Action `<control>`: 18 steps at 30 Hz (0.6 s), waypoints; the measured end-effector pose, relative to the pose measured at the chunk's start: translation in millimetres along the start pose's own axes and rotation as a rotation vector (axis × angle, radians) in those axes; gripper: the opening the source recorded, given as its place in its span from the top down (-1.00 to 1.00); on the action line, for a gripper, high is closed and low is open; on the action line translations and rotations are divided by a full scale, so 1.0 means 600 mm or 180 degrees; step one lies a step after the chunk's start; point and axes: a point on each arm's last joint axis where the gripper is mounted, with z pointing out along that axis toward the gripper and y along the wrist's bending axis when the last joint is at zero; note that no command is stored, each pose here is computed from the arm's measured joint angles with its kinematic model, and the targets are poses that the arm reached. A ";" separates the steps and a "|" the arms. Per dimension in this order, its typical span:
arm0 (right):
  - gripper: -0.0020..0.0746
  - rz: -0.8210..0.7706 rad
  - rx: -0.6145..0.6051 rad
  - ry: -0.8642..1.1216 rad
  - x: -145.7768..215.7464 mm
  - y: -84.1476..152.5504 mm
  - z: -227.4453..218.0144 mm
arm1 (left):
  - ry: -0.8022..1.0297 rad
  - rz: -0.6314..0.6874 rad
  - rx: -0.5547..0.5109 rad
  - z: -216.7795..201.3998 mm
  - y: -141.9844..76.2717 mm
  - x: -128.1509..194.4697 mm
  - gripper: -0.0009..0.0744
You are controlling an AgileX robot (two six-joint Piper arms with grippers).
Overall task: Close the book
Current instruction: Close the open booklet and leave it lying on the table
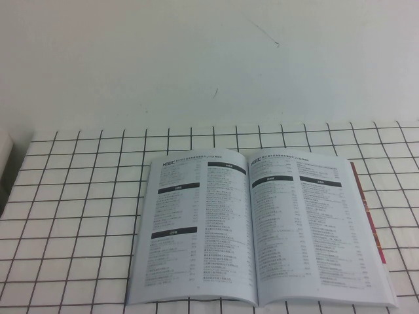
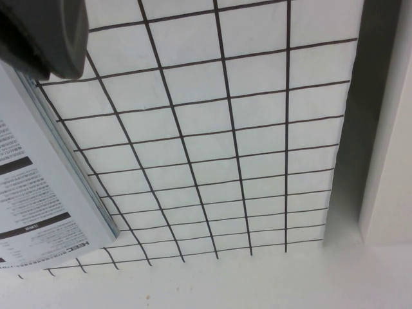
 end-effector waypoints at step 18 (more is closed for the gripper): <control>0.95 0.0000 0.0000 0.0000 0.000 0.000 0.000 | 0.0000 0.0027 -0.0003 0.000 0.000 0.000 0.99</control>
